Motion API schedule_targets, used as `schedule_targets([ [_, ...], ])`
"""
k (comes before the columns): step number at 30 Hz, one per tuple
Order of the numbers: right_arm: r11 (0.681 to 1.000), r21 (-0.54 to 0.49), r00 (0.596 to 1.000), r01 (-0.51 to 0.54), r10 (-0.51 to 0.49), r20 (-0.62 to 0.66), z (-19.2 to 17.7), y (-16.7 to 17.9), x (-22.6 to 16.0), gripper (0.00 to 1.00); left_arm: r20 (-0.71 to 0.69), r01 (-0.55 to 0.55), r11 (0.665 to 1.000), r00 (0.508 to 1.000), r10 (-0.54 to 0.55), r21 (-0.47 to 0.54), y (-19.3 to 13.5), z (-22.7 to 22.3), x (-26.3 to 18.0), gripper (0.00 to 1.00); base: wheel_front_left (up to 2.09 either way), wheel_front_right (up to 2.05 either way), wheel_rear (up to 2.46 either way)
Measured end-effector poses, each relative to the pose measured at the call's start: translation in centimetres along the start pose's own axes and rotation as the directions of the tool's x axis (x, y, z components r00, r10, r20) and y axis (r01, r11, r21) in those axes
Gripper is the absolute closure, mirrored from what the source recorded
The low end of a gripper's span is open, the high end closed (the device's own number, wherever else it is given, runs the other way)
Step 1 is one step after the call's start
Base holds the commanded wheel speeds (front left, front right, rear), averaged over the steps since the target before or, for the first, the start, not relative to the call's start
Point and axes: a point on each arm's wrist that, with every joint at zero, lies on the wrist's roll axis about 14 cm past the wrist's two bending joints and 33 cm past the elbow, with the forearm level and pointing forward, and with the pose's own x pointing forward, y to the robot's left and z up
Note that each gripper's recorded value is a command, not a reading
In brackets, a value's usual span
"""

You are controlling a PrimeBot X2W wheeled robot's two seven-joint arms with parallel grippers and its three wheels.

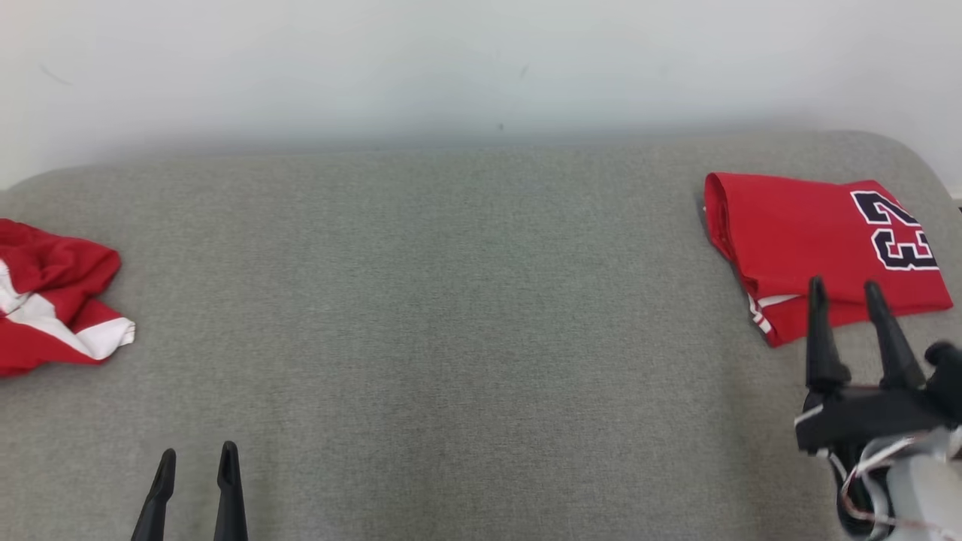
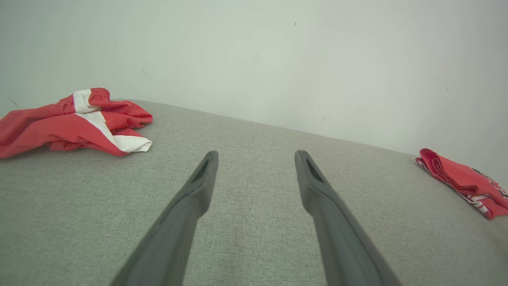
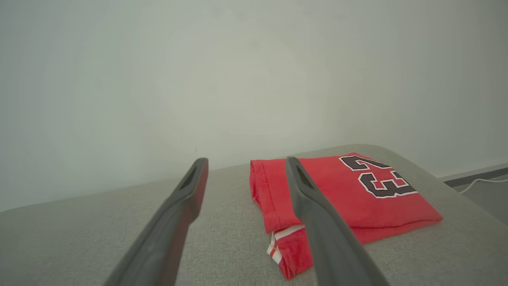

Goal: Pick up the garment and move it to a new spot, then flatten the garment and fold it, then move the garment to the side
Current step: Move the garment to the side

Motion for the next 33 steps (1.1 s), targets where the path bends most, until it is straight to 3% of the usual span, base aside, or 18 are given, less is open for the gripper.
schedule_targets([
  [12, 0.996, -0.06, 0.998, -0.062, 0.061, -0.013, -0.2, 4.8, -3.5, 0.0, 0.01, -0.025, 0.999, 1.0, 0.024, 0.039, 0.9, 0.8, -1.4, 0.0, 0.0, 0.0, 0.0],
  [17, 0.997, -0.031, 0.997, -0.071, 0.07, -0.024, -0.7, 6.2, -5.0, 0.0, 0.012, -0.024, 0.998, 1.0, 0.024, 0.059, 1.0, 1.1, -1.7, 0.0, 0.0, 0.0, 0.0],
  [33, 0.995, -0.011, 0.994, -0.098, 0.098, -0.05, -1.4, 8.1, -6.3, 0.0, -0.022, -0.03, 0.997, 0.999, 0.032, 0.073, 1.1, 0.4, -2.1, 0.0, 0.0, 0.0, 0.0],
])
